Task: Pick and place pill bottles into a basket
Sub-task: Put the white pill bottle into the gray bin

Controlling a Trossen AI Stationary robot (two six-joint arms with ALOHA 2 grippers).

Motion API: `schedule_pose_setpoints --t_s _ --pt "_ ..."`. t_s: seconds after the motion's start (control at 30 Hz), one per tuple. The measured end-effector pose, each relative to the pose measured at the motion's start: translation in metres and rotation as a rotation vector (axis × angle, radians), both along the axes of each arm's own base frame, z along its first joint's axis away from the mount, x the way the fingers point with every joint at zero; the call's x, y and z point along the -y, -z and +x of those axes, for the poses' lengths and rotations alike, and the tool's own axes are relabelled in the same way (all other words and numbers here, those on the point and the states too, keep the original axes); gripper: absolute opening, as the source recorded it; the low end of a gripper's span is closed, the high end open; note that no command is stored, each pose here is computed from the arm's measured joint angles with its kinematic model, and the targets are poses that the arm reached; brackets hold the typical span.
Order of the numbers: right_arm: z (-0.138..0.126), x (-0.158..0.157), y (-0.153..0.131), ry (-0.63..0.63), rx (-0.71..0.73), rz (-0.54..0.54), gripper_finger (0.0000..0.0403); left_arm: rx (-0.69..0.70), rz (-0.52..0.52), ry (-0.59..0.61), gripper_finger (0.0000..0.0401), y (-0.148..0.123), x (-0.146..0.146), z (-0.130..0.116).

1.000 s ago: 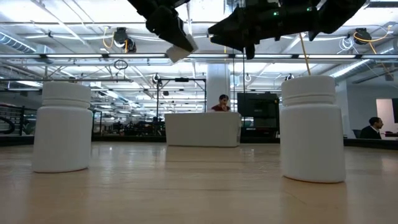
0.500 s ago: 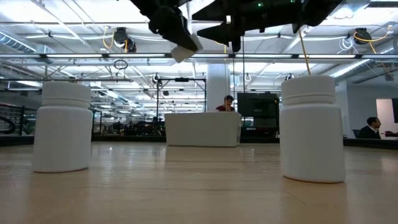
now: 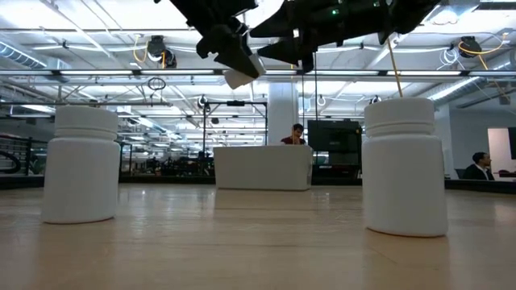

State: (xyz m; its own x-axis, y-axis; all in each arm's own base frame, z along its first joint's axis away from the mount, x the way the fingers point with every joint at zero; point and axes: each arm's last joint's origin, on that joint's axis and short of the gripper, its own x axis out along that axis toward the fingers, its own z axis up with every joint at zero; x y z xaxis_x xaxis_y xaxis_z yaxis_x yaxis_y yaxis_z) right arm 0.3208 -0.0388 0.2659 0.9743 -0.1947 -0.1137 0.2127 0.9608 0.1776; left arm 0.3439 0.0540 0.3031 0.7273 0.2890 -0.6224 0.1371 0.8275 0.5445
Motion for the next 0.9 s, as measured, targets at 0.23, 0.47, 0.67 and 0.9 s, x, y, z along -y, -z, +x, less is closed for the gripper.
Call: schedule_pose_setpoints --t_s 0.23,0.47,0.67,0.9 --pt "-0.002 0.008 0.005 0.029 -0.048 0.004 0.0240 -0.025 0.059 -0.011 0.0165 0.001 0.005 0.000" --pt "-0.004 0.019 0.005 0.054 -0.039 0.020 0.0240 -0.027 0.108 -0.029 0.0165 -0.006 0.008 0.000" --pt "-0.003 0.018 0.001 0.052 0.002 0.033 0.0240 0.007 0.108 -0.015 0.0164 -0.011 0.008 0.002" --pt "-0.003 0.018 0.000 0.055 0.017 0.051 0.0240 0.033 0.112 -0.004 0.0164 -0.013 0.008 0.004"
